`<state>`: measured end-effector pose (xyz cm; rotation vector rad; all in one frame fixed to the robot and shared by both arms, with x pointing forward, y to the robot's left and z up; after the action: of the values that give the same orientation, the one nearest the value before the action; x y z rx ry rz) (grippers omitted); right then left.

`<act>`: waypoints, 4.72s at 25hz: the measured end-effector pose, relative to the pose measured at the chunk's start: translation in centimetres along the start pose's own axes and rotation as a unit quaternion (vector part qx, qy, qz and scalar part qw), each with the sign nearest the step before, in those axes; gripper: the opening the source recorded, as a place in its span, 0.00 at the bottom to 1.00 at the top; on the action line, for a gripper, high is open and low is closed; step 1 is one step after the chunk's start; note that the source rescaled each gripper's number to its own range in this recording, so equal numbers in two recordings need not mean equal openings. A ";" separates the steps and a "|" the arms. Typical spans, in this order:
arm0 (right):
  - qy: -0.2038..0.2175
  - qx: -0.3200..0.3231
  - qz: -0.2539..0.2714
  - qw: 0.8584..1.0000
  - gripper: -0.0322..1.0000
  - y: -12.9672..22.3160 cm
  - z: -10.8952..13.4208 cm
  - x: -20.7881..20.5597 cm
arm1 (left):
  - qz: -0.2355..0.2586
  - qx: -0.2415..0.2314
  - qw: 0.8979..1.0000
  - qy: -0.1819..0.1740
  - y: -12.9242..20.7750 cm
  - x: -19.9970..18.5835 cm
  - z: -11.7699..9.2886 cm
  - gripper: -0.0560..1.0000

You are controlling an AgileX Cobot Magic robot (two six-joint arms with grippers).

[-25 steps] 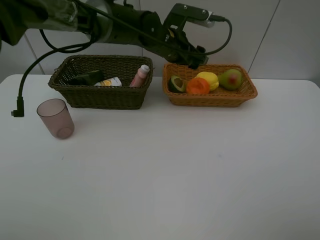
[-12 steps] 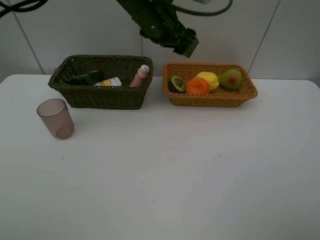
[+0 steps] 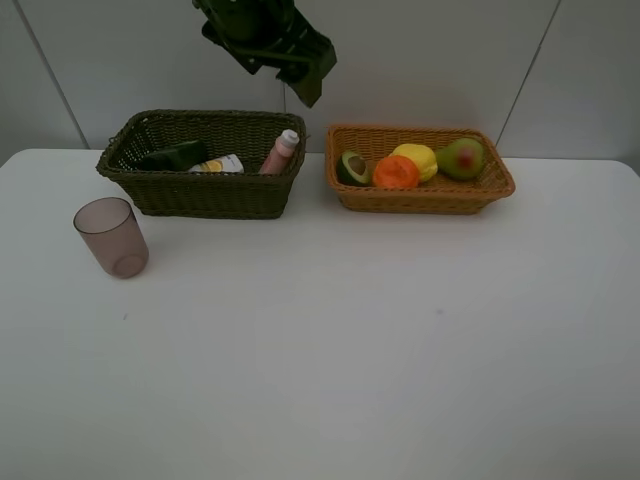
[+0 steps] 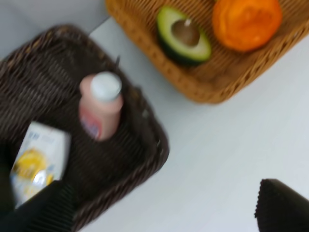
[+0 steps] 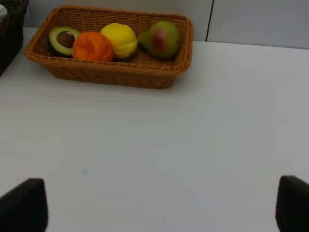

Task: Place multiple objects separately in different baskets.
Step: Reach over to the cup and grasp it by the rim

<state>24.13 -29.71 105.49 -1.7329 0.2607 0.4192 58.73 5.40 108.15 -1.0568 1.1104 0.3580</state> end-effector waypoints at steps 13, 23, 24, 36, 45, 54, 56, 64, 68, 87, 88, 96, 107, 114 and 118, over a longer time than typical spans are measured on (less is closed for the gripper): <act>0.000 0.000 0.000 1.000 1.00 0.0 0.0 0.0 | 0.058 -0.005 0.996 -0.062 1.7 -4.1 1.6 1.00; 0.000 0.000 0.000 1.000 1.00 0.0 0.0 0.0 | 0.089 -0.028 0.992 -0.089 4.8 -4.8 3.4 1.00; 0.000 0.000 0.000 1.000 1.00 0.0 0.0 0.0 | 0.097 -0.031 0.991 -0.091 5.4 -4.8 3.8 1.00; 0.000 0.000 0.000 1.000 1.00 0.0 0.0 0.0 | 0.154 -0.095 0.977 -0.110 12.1 -3.1 7.8 1.00; 0.000 0.000 0.000 1.000 1.00 0.0 0.0 0.0 | 0.119 -0.112 0.982 -0.096 14.1 -0.4 8.6 1.00; 0.000 0.000 0.000 1.000 1.00 0.0 0.0 0.0 | 0.120 -0.131 0.980 -0.089 15.1 2.1 9.5 1.00; 0.000 0.000 0.000 1.000 1.00 0.0 0.0 0.0 | 0.125 -0.130 0.980 -0.087 15.2 3.0 9.5 1.00; 0.000 0.000 0.000 1.000 1.00 0.0 0.0 0.0 | 0.152 -0.128 0.977 -0.082 15.9 6.3 9.7 1.00; 0.000 0.000 0.000 1.000 1.00 0.0 0.0 0.0 | 0.157 -0.136 0.975 -0.083 16.2 7.0 10.2 1.00; 0.000 0.000 0.000 1.000 1.00 0.0 0.0 0.0 | 0.186 -0.142 0.969 -0.073 17.6 10.2 11.0 1.00; 0.000 0.000 0.000 1.000 1.00 0.0 0.0 0.0 | 0.187 -0.143 0.969 -0.073 17.7 10.3 11.0 1.00; 0.000 0.000 0.000 1.000 1.00 0.0 0.0 0.0 | 0.197 -0.138 0.968 -0.069 17.9 10.4 11.0 1.00; 0.000 0.000 0.000 1.000 1.00 0.0 0.0 0.0 | 0.198 -0.140 0.968 -0.067 17.9 10.4 10.9 0.34; 0.000 0.000 0.000 1.000 1.00 0.0 0.0 0.0 | 0.200 -0.142 0.967 -0.066 17.9 10.4 10.9 0.05; 0.000 0.000 0.000 1.000 1.00 0.0 0.0 0.0 | 0.200 -0.142 0.967 -0.066 17.9 10.4 10.9 0.05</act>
<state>24.13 -29.71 105.49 -1.7330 0.2609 0.4191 56.80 20.76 90.56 -1.0354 1.1719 0.9193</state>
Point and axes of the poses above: a point on each arm's last joint axis where the gripper is mounted, x pointing out along that axis toward the gripper, z along the wrist's bending axis when the last joint is at zero, y = z × x, the point moved 1 cm from there along x, pointing out along that axis toward the gripper, and after that the axes turned 4 degrees about -x, right-handed, at the moved point
